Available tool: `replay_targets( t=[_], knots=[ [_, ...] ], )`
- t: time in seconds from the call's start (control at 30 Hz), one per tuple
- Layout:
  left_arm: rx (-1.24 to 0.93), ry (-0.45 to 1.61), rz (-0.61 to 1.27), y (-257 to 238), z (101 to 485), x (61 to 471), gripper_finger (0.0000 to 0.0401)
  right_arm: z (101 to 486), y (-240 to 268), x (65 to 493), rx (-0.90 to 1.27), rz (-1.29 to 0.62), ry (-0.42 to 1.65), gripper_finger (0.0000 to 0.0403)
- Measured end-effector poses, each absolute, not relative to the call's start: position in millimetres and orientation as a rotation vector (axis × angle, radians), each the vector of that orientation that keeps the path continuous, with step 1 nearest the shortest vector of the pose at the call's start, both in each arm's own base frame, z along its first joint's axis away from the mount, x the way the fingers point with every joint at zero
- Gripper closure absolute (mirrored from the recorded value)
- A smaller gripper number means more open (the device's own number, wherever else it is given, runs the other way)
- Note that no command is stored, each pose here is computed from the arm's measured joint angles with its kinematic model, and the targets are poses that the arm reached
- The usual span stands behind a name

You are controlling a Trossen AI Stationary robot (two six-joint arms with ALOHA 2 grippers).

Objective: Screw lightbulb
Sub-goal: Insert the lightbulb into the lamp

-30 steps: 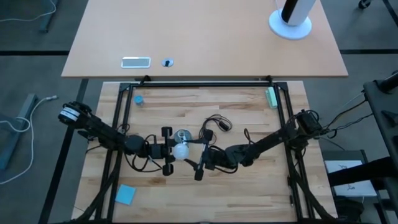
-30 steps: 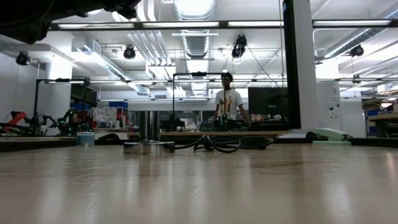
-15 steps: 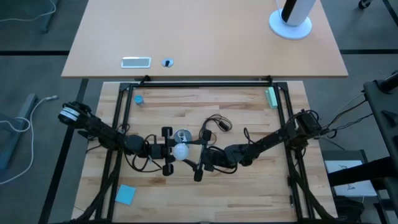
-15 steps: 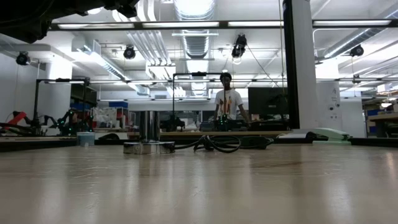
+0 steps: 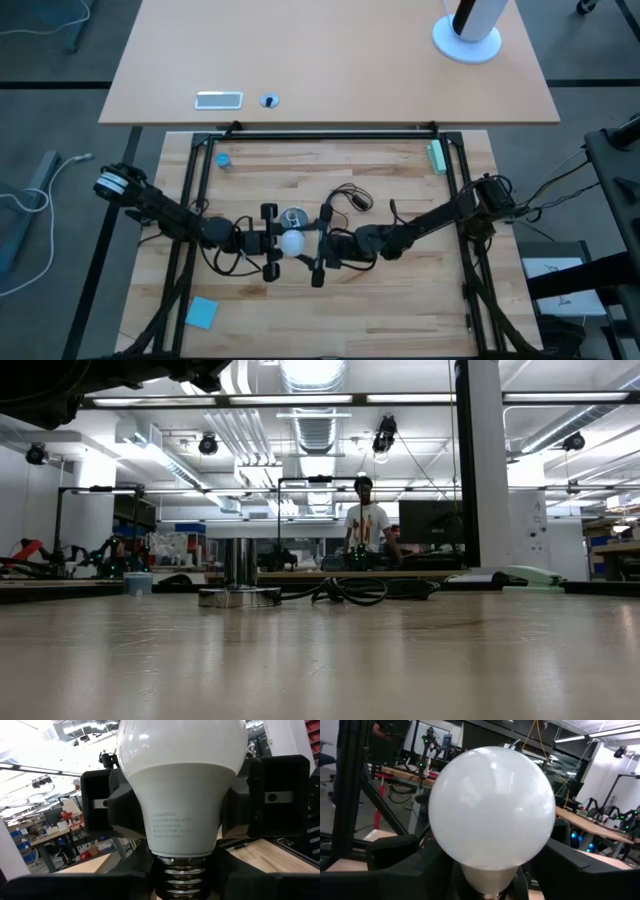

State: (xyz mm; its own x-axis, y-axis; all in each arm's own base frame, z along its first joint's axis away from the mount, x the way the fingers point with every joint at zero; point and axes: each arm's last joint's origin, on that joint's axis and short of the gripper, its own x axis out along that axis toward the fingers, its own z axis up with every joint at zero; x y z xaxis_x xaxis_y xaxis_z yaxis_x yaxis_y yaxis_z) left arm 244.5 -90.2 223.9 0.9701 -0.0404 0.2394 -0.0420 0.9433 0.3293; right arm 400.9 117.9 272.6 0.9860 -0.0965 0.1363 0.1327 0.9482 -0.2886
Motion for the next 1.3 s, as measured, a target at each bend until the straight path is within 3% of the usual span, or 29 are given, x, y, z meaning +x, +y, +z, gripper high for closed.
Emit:
replay_targets(
  t=[0.37,0.93,1.3],
  knots=[
    [0.326,-0.239,0.016,-90,224,245,0.0308,271,115,402,-0.299,-0.130,-0.107,0.0258],
    [0.292,-0.159,0.103,-87,217,245,0.0241,276,110,400,-0.265,-0.209,-0.122,0.0263],
    [0.335,0.049,0.245,-81,205,242,0.0204,274,88,391,-0.142,-0.247,-0.110,0.0268]
  ],
)
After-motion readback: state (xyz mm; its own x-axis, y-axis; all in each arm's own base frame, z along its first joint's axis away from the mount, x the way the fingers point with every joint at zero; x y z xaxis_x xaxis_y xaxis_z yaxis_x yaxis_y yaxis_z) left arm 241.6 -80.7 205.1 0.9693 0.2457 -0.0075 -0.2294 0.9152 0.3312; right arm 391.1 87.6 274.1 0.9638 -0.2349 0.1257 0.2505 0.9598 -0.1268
